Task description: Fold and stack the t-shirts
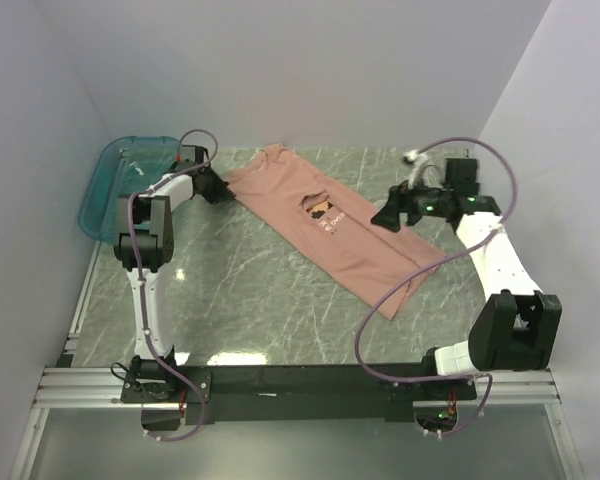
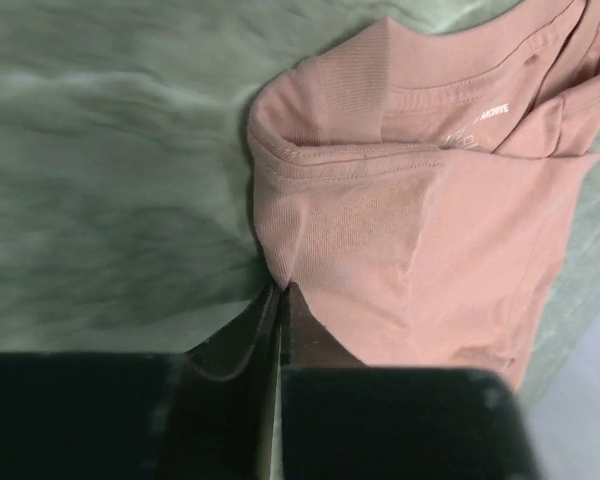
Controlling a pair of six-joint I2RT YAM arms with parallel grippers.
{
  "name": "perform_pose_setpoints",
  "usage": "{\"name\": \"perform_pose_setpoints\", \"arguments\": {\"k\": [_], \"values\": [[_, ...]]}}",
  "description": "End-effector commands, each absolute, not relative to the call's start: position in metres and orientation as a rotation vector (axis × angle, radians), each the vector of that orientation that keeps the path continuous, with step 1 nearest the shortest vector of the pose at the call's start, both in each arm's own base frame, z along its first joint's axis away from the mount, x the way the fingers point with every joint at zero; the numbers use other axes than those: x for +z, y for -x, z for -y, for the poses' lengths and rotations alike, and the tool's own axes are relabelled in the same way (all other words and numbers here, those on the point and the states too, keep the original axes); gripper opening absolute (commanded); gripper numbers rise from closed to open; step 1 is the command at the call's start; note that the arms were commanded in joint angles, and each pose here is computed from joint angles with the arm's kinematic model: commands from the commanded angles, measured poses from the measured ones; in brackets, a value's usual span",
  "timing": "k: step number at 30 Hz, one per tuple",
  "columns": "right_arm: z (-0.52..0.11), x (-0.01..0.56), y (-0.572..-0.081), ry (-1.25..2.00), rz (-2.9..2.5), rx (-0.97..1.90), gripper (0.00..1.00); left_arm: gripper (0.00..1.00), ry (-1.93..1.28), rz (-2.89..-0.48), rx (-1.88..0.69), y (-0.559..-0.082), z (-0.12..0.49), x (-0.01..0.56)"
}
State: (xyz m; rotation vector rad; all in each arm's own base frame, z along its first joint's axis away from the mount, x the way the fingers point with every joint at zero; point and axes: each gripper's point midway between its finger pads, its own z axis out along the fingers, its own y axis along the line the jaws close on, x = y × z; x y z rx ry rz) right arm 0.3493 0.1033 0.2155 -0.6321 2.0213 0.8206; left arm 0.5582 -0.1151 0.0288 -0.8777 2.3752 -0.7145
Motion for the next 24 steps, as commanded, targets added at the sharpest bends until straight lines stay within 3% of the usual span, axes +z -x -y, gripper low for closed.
{"name": "perform_pose_setpoints", "arguments": {"k": [1, 4, 5, 10, 15, 17, 18, 24], "values": [[-0.129, 0.190, -0.335, 0.872, -2.092, 0.664, 0.82, 0.10, 0.808, -2.394, -0.644, -0.545, 0.099, 0.049], [-0.152, 0.157, -0.317, 1.065, -2.132, 0.456, 0.81, 0.38, 0.737, -2.352, -0.680, -0.542, 0.093, 0.075], [-0.164, 0.133, -0.304, 1.209, -2.148, 0.246, 0.78, 0.58, 0.603, -2.262, -0.737, -0.536, 0.098, 0.123], [-0.174, 0.097, -0.276, 1.417, -2.144, 0.034, 0.76, 0.66, 0.409, -2.096, -0.784, -0.509, 0.103, 0.209], [-0.174, 0.067, -0.258, 1.512, -2.138, -0.151, 0.72, 0.82, 0.271, -1.801, -0.572, -0.448, 0.071, 0.313], [-0.172, 0.059, -0.255, 1.533, -2.143, -0.185, 0.70, 0.99, 0.287, -1.774, -0.500, -0.424, 0.059, 0.311], [-0.169, 0.056, -0.256, 1.531, -2.144, -0.224, 0.69, 0.99, 0.294, -1.697, -0.460, -0.403, 0.050, 0.334], [-0.166, 0.035, -0.247, 1.585, -2.191, -0.243, 0.62, 0.99, 0.283, -1.703, -0.442, -0.336, 0.046, 0.309]]}}
